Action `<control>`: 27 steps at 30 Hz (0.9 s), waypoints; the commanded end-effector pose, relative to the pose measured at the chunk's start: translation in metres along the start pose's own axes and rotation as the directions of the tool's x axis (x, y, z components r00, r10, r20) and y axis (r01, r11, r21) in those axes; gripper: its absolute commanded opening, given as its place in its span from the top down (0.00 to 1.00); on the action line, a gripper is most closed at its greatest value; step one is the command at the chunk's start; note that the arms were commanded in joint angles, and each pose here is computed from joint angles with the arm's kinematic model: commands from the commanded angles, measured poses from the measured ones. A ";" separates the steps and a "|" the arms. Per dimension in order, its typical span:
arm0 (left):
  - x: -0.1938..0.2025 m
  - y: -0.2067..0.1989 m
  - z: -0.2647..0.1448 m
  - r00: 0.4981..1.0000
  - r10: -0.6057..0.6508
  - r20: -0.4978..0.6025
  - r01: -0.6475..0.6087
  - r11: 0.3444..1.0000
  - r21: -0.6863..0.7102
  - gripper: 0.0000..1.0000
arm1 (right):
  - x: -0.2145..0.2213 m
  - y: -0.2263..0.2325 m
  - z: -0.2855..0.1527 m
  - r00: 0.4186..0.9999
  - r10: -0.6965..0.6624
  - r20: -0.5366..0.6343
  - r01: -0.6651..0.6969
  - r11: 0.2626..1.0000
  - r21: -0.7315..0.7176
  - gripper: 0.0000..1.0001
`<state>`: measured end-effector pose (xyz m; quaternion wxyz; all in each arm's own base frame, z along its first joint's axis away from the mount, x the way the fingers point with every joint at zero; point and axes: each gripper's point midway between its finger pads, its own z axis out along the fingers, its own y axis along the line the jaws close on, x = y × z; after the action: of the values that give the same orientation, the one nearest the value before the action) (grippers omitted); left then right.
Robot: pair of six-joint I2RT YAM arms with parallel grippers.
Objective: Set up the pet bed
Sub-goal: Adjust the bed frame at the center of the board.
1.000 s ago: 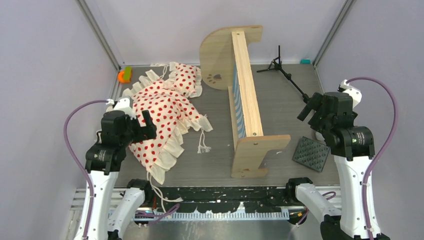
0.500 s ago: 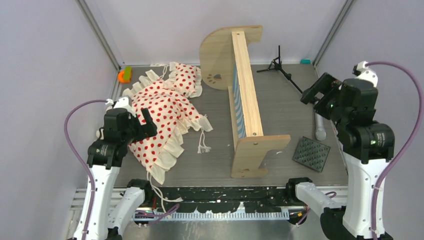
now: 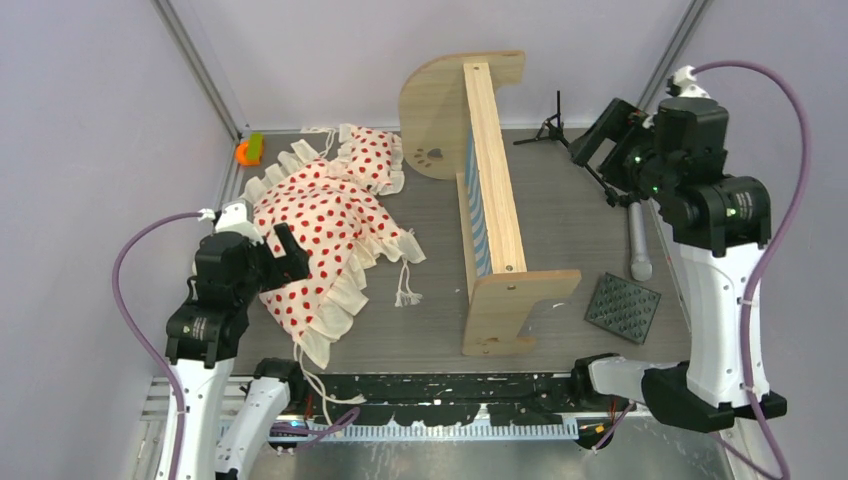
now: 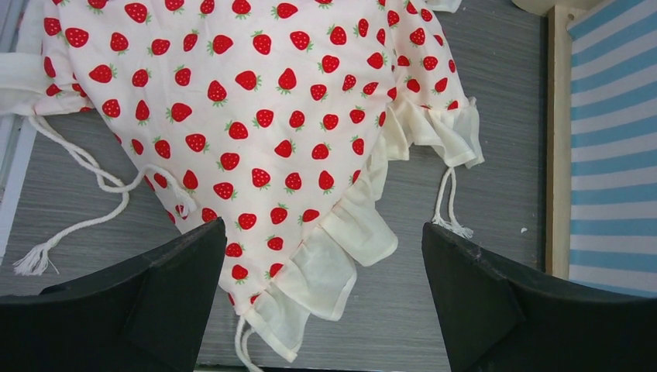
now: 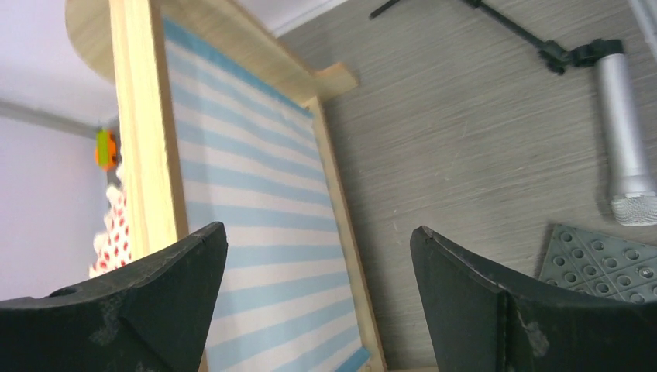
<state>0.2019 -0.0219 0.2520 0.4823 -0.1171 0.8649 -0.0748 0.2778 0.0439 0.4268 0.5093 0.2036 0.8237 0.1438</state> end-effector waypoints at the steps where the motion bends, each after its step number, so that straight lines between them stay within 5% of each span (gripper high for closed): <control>1: -0.007 0.001 -0.001 0.999 0.016 0.036 -0.016 1.000 -0.006 0.00 | 0.002 0.034 -0.004 0.997 -0.071 0.028 0.072 0.996 -0.044 0.08; 16: -0.012 0.014 -0.023 0.990 -0.016 0.141 0.022 0.999 -0.042 0.00 | 0.025 0.122 0.007 0.953 -0.298 0.059 0.302 0.952 -0.059 0.07; 27: -0.011 0.015 -0.024 0.989 -0.023 0.146 0.030 0.998 -0.047 0.00 | 0.055 0.139 0.027 0.877 -0.481 0.013 0.481 0.877 0.004 0.06</control>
<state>0.1839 -0.0063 0.2655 0.5294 -0.1403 0.8350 -0.0540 0.3066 0.2015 0.4360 0.5289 0.0079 0.8465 0.0603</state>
